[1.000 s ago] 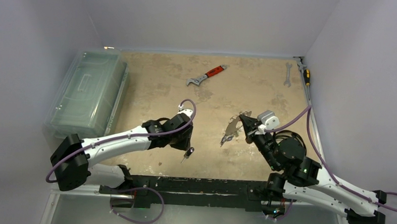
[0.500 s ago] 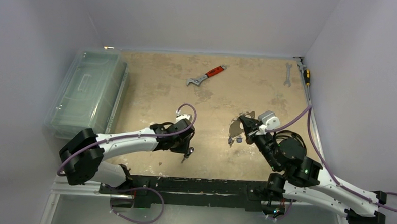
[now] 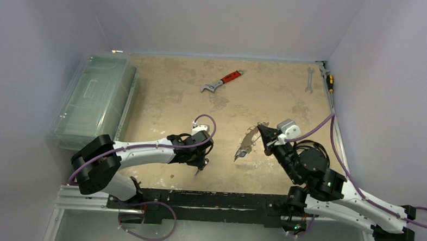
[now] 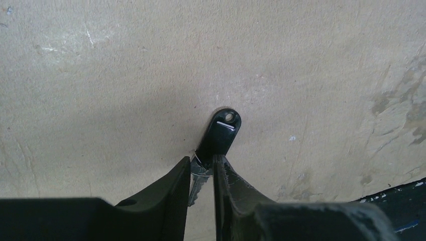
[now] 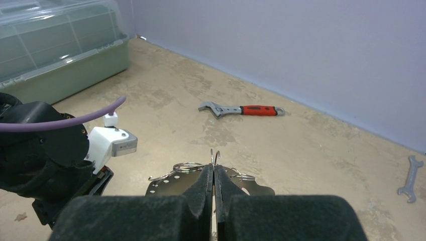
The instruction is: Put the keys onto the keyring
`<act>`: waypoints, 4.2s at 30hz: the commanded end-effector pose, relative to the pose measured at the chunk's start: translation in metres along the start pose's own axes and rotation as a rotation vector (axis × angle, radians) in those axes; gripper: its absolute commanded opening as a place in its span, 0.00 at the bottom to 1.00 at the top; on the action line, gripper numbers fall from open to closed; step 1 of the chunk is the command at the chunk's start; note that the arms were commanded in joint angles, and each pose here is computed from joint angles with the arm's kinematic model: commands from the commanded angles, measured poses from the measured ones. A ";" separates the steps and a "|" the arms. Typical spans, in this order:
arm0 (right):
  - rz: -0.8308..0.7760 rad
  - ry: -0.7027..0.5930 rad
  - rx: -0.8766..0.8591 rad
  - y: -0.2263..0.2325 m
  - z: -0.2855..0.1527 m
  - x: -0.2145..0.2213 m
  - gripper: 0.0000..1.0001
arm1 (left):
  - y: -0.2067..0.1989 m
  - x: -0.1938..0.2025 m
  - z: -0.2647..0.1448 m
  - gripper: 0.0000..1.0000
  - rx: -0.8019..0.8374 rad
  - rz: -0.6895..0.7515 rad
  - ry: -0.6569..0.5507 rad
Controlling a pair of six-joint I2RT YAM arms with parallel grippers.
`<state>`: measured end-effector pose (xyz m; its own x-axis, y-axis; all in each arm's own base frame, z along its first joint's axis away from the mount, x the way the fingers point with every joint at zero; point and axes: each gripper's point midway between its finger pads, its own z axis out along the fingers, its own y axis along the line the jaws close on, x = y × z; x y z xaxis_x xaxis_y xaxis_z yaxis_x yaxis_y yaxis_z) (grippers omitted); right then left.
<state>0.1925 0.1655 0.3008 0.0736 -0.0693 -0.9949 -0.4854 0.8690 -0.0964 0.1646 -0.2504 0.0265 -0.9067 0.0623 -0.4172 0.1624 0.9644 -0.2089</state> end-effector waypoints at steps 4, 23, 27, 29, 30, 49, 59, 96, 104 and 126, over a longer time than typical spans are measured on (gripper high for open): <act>0.070 -0.072 0.016 -0.005 -0.002 -0.031 0.00 | -0.005 -0.002 0.005 0.18 0.006 -0.009 -0.021; 0.054 -0.050 0.009 -0.001 0.003 -0.027 0.00 | -0.002 -0.001 0.000 0.19 -0.014 0.004 -0.009; 0.052 -0.047 0.009 0.000 0.003 -0.026 0.00 | -0.004 -0.001 0.000 0.20 -0.007 0.007 -0.004; 0.051 -0.046 0.009 0.000 0.003 -0.025 0.00 | -0.005 -0.001 -0.001 0.18 -0.004 0.005 -0.002; 0.051 -0.044 0.009 0.000 0.004 -0.025 0.00 | -0.005 0.000 -0.001 0.18 -0.003 0.007 -0.001; 0.044 -0.039 -0.012 0.006 0.007 -0.022 0.00 | -0.021 -0.028 -0.036 0.00 0.102 0.167 -0.114; 0.066 -0.060 -0.075 0.018 0.006 -0.025 0.00 | -0.036 -0.076 -0.115 0.00 0.321 0.494 -0.477; 0.080 -0.021 -0.131 0.035 0.010 -0.009 0.00 | 0.008 -0.033 -0.035 0.35 0.003 0.315 -0.165; 0.073 -0.011 -0.137 0.037 0.012 -0.007 0.00 | -0.001 -0.030 -0.022 0.36 0.036 0.326 -0.149; 0.072 -0.006 -0.132 0.034 0.009 -0.006 0.00 | 0.008 -0.027 0.009 0.22 -0.043 0.405 -0.122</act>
<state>0.1847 0.2012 0.2831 0.0189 -0.0852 -0.9962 -0.6032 0.7936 -0.0793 0.1847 -0.2379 0.0239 -0.7414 0.4159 -0.5267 0.4725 0.8808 0.0304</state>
